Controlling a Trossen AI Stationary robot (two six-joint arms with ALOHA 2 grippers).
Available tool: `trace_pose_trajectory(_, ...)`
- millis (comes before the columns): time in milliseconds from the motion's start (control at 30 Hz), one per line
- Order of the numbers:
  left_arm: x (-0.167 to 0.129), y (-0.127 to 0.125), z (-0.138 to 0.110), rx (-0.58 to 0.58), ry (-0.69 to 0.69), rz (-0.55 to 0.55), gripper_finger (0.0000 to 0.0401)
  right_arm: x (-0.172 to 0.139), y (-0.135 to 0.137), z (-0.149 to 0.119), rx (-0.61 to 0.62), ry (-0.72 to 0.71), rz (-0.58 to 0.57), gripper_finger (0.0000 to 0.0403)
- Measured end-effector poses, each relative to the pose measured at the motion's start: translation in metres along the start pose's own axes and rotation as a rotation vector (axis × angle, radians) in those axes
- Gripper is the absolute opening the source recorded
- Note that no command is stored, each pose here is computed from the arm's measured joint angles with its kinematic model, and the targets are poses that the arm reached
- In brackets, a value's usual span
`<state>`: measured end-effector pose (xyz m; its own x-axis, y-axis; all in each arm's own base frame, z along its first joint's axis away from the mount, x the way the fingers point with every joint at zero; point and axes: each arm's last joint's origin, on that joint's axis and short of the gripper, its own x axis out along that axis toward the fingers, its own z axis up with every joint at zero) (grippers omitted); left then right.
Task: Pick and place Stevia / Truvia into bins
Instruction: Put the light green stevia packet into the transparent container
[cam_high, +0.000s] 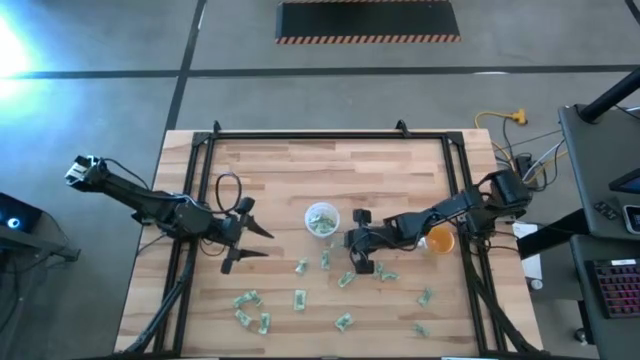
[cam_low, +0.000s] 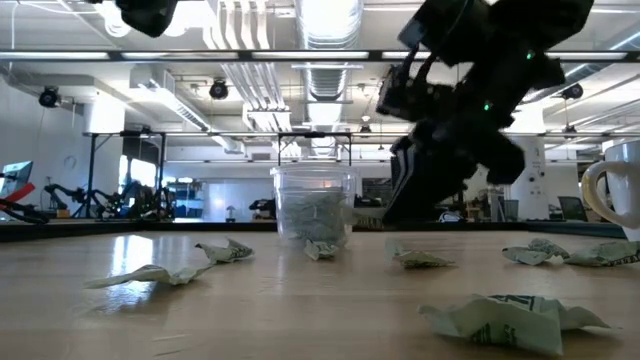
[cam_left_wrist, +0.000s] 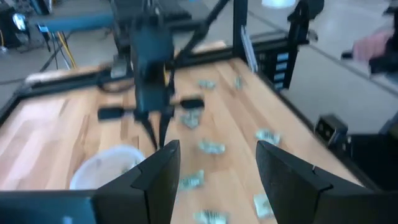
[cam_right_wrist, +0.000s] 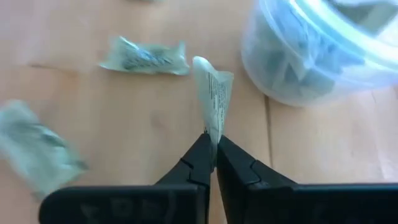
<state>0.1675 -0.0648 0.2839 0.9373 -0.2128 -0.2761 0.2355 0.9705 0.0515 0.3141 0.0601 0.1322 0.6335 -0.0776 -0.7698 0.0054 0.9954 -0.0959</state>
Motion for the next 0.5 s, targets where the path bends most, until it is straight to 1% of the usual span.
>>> trace_pose_trajectory(267, 0.003, -0.002, -0.022, -0.047, 0.225, -0.039, 0.0195, -0.033, 0.012, 0.011, -0.024, -0.068, 0.034, 0.0009)
trace_pose_trajectory(400, 0.015, -0.006, -0.03, -0.068, 0.298, -0.091, 0.0195, -0.046, 0.012, 0.018, -0.03, -0.14, -0.067, 0.0009)
trace_pose_trajectory(500, 0.027, -0.01, -0.04, -0.067, 0.372, -0.125, 0.0195, -0.048, 0.01, 0.023, -0.052, -0.198, -0.144, 0.0009)
